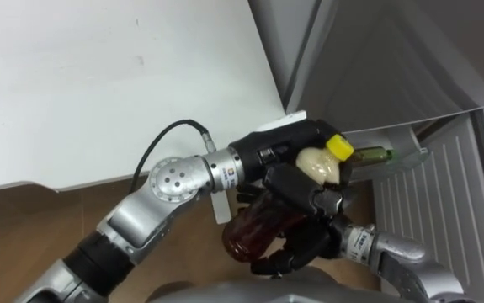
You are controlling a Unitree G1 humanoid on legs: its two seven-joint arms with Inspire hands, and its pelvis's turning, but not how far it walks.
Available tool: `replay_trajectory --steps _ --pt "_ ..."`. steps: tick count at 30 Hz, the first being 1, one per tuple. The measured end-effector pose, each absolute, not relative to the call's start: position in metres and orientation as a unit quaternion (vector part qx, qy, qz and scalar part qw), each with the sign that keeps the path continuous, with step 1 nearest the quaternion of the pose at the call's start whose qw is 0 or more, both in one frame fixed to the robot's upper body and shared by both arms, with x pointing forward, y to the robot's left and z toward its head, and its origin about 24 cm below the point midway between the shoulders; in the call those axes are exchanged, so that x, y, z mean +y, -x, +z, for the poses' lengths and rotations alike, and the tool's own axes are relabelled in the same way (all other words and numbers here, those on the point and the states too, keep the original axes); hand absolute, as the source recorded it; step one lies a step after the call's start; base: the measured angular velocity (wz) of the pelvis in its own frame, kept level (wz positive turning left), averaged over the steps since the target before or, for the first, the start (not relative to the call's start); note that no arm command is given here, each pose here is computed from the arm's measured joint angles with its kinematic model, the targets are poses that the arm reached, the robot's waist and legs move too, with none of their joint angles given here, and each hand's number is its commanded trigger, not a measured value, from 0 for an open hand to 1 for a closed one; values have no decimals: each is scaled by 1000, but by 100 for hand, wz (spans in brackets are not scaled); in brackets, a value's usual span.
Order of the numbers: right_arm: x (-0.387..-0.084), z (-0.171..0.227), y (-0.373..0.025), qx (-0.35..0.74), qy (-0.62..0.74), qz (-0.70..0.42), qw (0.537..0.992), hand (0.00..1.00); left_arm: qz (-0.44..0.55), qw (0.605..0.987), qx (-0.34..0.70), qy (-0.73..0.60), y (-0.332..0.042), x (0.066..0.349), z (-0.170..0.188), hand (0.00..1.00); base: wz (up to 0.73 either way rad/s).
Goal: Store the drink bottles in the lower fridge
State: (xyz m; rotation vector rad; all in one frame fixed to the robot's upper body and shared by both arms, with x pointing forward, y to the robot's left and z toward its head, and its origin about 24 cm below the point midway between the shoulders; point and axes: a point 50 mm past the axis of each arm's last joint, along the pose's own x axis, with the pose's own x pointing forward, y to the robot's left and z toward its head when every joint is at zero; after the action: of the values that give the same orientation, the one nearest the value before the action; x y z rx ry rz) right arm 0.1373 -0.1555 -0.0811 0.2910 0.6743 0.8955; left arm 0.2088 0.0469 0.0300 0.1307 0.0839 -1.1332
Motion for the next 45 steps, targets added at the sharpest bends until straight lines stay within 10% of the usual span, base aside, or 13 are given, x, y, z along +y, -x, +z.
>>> replay_trajectory --steps 31,34,45 --pt "-125 -83 -122 321 -288 426 795 0 -533 826 20 -181 -200 32 22 100 1" --pt "-125 -83 -122 322 -287 426 795 100 -533 826 19 -183 -200 32 22 100 -2" --pt "-123 -84 -123 325 -287 411 802 100 -522 829 23 -199 -201 32 17 100 -2"
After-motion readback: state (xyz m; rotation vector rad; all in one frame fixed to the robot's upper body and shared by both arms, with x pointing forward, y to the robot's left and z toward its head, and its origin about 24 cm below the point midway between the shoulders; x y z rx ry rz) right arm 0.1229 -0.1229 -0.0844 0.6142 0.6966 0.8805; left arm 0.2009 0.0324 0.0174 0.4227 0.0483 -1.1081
